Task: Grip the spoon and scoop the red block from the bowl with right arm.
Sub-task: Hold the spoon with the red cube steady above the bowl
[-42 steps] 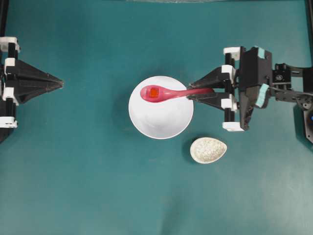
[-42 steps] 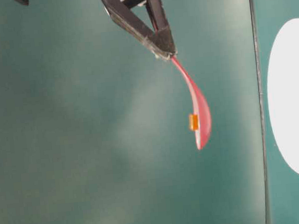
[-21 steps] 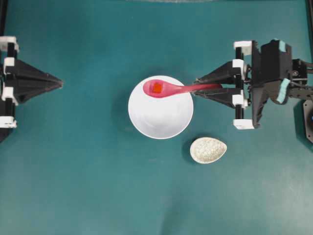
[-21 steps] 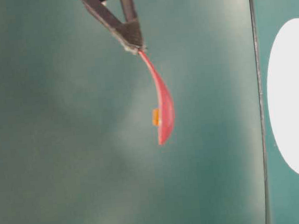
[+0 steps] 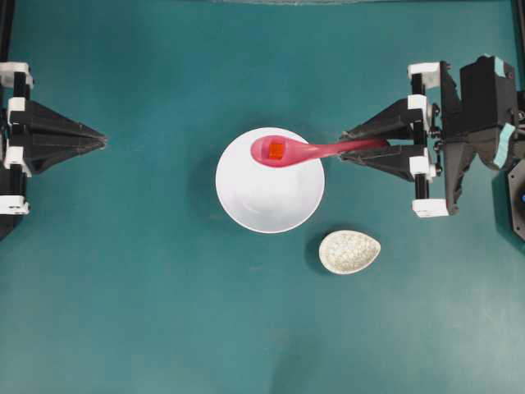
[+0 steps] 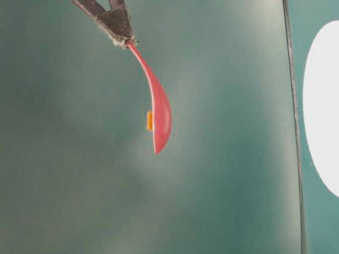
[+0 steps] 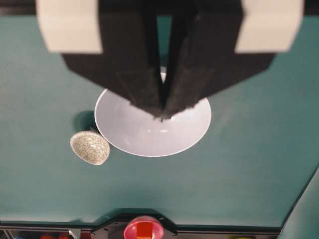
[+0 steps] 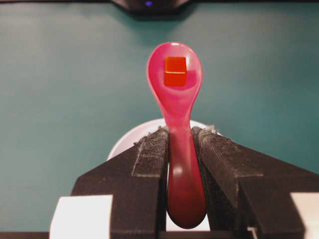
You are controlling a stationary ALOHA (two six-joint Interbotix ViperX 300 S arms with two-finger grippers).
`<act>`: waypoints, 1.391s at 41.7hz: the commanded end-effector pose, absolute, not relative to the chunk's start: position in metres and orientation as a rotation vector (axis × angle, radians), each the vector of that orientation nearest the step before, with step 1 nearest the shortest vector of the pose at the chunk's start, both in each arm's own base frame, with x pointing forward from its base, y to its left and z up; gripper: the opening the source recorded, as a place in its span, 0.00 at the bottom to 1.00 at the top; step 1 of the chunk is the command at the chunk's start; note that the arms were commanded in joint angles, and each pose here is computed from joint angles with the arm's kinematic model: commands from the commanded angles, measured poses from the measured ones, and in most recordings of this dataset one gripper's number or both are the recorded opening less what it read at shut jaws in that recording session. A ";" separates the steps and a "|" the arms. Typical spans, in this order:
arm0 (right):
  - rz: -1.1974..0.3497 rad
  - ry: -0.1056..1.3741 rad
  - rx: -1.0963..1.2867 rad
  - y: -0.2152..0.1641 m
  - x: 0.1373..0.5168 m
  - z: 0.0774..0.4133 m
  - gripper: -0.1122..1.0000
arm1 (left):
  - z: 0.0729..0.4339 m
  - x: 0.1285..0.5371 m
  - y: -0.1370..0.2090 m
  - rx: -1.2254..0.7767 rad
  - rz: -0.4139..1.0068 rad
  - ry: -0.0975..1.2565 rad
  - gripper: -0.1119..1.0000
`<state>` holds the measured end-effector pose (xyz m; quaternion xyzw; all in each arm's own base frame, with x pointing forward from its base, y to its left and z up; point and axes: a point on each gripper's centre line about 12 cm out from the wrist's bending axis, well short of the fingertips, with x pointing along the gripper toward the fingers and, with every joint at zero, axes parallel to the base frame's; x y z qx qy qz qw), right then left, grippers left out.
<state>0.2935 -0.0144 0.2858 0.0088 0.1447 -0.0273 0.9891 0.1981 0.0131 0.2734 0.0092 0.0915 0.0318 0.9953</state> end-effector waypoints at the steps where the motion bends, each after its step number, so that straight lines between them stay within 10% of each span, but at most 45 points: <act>1: -0.055 0.247 0.021 -0.014 0.296 0.301 0.32 | 0.284 0.200 0.014 0.019 0.067 0.157 0.10; 58: -0.052 0.283 0.021 -0.014 0.302 0.293 0.32 | 0.288 0.196 0.014 0.021 0.067 0.156 0.10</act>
